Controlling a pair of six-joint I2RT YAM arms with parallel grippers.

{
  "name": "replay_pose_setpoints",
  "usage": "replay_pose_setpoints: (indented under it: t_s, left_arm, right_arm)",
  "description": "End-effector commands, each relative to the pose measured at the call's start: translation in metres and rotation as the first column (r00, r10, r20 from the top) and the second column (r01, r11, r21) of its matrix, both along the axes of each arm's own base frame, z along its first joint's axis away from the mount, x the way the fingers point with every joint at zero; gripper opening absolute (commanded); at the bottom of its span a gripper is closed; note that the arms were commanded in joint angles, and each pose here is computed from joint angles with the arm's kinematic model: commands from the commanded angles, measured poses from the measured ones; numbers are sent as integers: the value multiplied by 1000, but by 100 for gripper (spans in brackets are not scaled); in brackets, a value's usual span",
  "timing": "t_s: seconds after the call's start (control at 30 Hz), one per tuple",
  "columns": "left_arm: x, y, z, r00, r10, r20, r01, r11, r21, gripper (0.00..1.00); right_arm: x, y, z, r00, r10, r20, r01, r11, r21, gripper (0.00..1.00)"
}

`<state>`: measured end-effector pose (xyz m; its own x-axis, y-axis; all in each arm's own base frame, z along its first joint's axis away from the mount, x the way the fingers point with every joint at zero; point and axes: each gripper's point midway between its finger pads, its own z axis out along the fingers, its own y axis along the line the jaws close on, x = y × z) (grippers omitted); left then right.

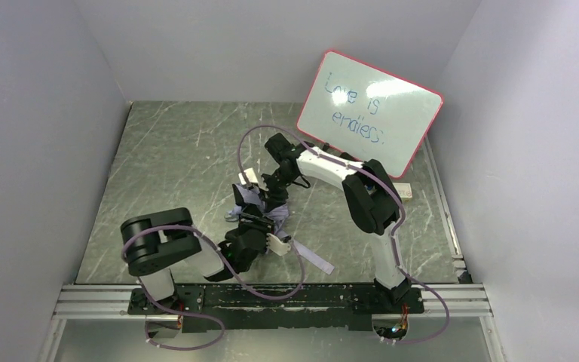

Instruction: Put away the umbrella

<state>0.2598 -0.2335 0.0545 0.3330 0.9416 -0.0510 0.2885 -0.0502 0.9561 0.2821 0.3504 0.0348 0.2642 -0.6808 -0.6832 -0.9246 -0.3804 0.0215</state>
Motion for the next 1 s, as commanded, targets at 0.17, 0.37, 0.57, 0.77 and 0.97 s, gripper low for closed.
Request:
replay_pose_setpoints:
  t_s: [0.17,0.37,0.57,0.77,0.97]
  left_arm:
    - [-11,-8,61,997,-75,-22,65,952,-300,70]
    - [12,36,71,984,96,-147,-149,899,-411,69]
    - [22,94,70,903,217,-371,-386,790,-476,69]
    - [15,130,54,834,261,-487,-496,741,-452,67]
    - [33,139,66,810,208,-549,-517,695,-499,69]
  right_arm:
    - [2,-49,-68,995,-100,-5,96,960,-264,21]
    - [6,-56,-66,991,-129,20,130,959,-251,18]
    - [6,-62,-69,990,-137,36,142,958,-248,15]
    - [0,-67,-73,991,-121,54,130,964,-231,10]
    - [2,-69,-68,977,-101,187,136,974,-183,8]
